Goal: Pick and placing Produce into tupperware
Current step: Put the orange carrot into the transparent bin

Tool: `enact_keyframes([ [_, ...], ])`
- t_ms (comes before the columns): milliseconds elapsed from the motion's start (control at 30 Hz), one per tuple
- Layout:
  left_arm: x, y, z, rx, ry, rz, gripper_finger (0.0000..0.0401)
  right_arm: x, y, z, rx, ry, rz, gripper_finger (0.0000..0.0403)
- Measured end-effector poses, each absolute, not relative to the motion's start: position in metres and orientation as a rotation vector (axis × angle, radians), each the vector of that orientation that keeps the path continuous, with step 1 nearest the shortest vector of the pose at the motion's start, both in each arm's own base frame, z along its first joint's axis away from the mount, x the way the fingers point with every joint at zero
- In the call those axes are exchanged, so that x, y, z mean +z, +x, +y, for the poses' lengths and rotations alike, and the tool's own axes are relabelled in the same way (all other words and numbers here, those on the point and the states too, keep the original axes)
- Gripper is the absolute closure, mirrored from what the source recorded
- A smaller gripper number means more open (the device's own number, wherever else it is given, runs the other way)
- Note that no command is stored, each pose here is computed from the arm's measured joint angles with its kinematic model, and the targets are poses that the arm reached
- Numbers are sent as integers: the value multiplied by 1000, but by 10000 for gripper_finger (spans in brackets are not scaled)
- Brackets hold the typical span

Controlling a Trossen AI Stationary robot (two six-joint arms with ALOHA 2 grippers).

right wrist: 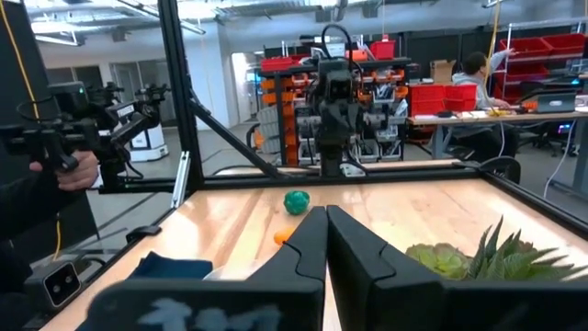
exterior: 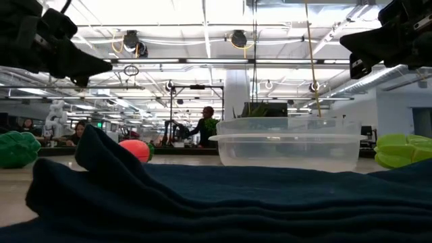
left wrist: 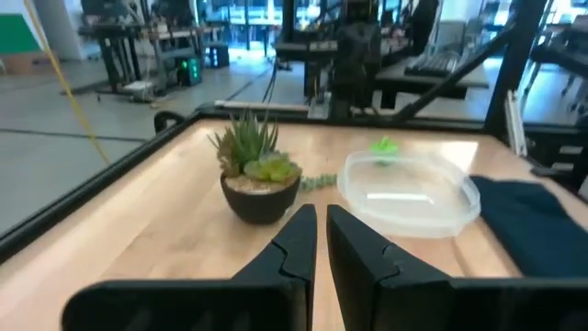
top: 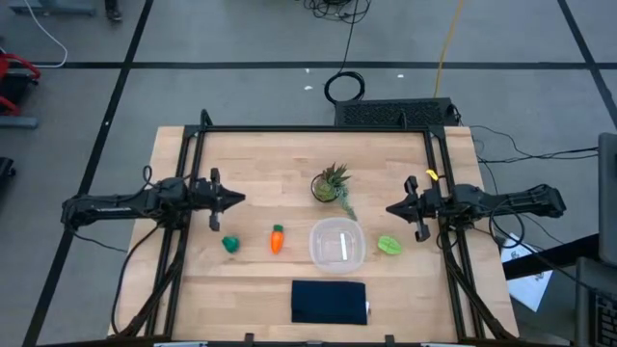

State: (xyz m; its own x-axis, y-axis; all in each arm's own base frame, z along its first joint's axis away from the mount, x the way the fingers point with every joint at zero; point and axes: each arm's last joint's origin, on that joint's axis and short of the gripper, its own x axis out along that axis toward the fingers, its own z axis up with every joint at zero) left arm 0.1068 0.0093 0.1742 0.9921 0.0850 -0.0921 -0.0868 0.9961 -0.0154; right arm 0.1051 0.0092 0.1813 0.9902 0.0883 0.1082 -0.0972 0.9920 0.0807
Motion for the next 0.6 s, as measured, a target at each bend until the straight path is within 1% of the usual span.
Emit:
enact_keyframes([
  [167,177,116,8,41,18,94,371,183,105,9,94,87,-127,403],
  [367,187,130,4,3,46,175,371,183,105,9,94,87,-126,403],
  [600,205,147,1,-17,45,211,371,183,105,9,94,87,-125,403],
])
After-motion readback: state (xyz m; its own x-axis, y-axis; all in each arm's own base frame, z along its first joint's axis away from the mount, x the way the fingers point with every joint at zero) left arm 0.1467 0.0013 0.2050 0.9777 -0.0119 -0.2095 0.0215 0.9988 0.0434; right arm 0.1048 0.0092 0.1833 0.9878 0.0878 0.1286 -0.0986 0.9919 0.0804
